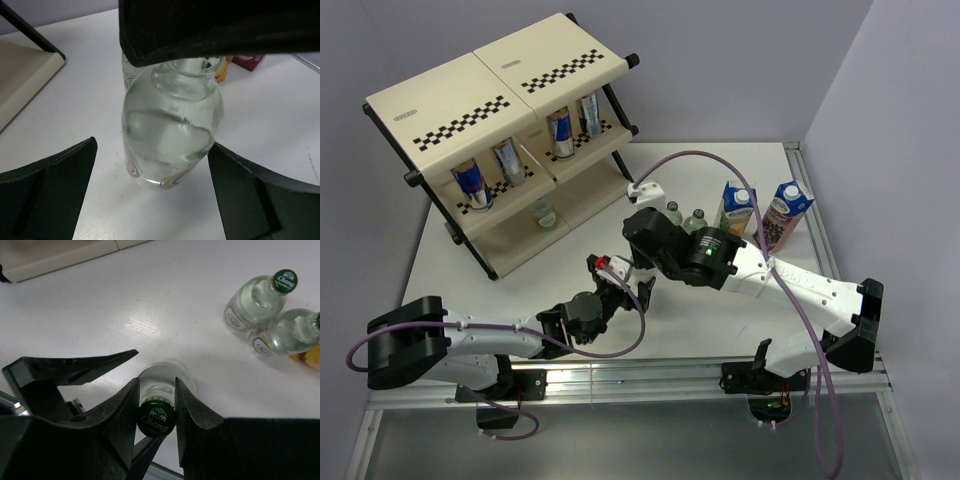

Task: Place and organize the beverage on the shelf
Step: Pick up the drink from the center of the board.

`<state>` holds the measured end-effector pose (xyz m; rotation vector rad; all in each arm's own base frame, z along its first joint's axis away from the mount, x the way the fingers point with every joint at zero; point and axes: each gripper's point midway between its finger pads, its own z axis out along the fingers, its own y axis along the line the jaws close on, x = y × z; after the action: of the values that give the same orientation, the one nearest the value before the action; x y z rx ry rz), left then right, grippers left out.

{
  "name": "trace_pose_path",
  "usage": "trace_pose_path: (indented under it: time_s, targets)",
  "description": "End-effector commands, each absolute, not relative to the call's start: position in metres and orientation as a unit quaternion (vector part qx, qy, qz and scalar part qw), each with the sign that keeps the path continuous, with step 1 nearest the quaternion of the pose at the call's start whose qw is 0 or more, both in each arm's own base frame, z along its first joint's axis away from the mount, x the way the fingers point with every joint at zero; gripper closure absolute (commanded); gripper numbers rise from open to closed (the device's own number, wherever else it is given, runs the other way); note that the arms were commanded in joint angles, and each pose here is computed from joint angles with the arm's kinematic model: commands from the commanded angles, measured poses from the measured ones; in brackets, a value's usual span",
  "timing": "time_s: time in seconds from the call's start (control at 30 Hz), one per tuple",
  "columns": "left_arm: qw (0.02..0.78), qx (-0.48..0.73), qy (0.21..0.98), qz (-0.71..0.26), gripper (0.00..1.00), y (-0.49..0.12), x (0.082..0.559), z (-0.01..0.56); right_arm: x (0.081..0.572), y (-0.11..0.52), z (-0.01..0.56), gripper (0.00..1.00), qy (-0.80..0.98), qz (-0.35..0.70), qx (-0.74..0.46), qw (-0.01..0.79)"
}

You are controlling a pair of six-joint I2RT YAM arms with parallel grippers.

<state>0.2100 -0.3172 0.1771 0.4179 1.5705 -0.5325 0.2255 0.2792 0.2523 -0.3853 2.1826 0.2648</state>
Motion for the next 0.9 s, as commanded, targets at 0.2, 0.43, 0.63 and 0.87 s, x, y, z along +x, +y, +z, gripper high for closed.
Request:
trace_pose_path:
  time_s: [0.2,0.43,0.63,0.87]
  targets:
    - [0.676,0.117,0.682,-0.254,0.05,-0.310,0.216,0.200,0.225,0.314,0.314,1.00,0.837,0.175,-0.140,0.499]
    - [0.675,0.113,0.688,-0.243,0.07,-0.307,0.219,0.196,0.221,0.328,0.313,1.00,0.836,0.187,-0.151,0.493]
    - [0.675,0.109,0.688,-0.243,0.45,-0.307,0.219,0.198,0.214,0.338,0.313,1.00,0.833,0.202,-0.161,0.489]
    - [0.675,0.099,0.691,-0.239,0.96,-0.303,0.220,0.202,0.207,0.350,0.315,0.94,0.829,0.234,-0.172,0.478]
